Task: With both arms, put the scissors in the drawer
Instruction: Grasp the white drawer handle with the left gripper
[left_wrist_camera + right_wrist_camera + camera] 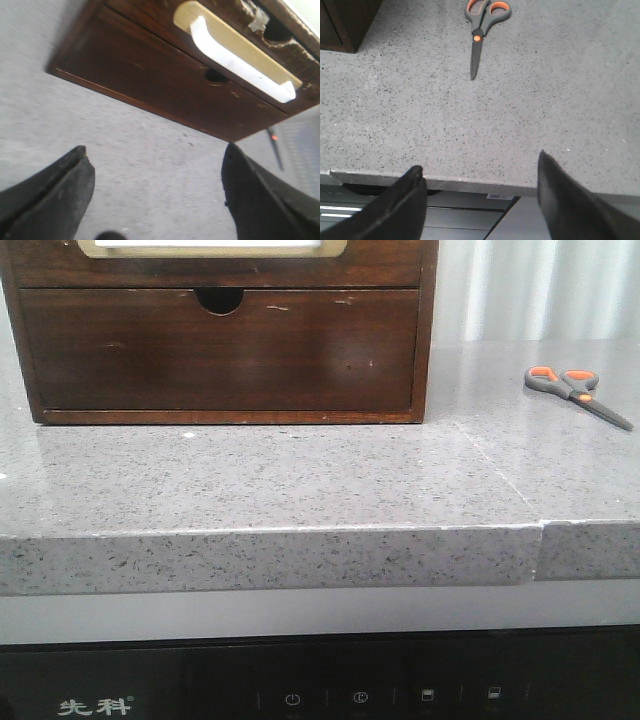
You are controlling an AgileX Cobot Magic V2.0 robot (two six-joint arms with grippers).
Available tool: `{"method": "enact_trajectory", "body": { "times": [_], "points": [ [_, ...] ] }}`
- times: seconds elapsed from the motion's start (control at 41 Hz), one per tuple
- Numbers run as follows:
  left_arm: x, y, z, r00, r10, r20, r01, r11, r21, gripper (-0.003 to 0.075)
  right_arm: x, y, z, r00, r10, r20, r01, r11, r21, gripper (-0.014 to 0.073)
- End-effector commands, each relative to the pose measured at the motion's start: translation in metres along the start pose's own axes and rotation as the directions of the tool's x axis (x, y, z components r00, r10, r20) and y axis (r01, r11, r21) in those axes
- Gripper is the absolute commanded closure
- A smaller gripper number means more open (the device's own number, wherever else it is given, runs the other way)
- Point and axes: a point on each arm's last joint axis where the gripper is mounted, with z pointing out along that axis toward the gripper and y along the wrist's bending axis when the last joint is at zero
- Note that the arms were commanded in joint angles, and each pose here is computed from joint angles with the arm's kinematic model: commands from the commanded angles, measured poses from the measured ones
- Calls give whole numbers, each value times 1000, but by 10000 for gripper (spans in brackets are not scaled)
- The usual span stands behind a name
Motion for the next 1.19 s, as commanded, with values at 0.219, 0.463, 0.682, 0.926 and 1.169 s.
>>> {"method": "enact_trajectory", "body": {
  "times": [0.219, 0.463, 0.682, 0.926, 1.169],
  "points": [
    [-23, -6, 44, 987, -160, 19, 150, 959, 241, 209, -15, -2, -4, 996, -15, 89, 13, 1000, 14, 97],
    [-32, -11, 69, 980, -184, -69, 197, 911, 362, 209, -15, -2, -4, 996, -15, 89, 13, 1000, 14, 97],
    [-47, -13, 90, 978, -181, -102, 207, 895, 394, 209, -15, -2, -4, 996, -15, 89, 13, 1000, 14, 97],
    [-65, -12, 112, 971, -220, -97, 241, 882, 405, 210, -15, -2, -4, 996, -15, 89, 13, 1000, 14, 97],
    [-73, -11, 129, 966, -225, -130, 259, 862, 435, 234, -15, -2, -4, 996, -15, 89, 13, 1000, 14, 97]
  ]
}}
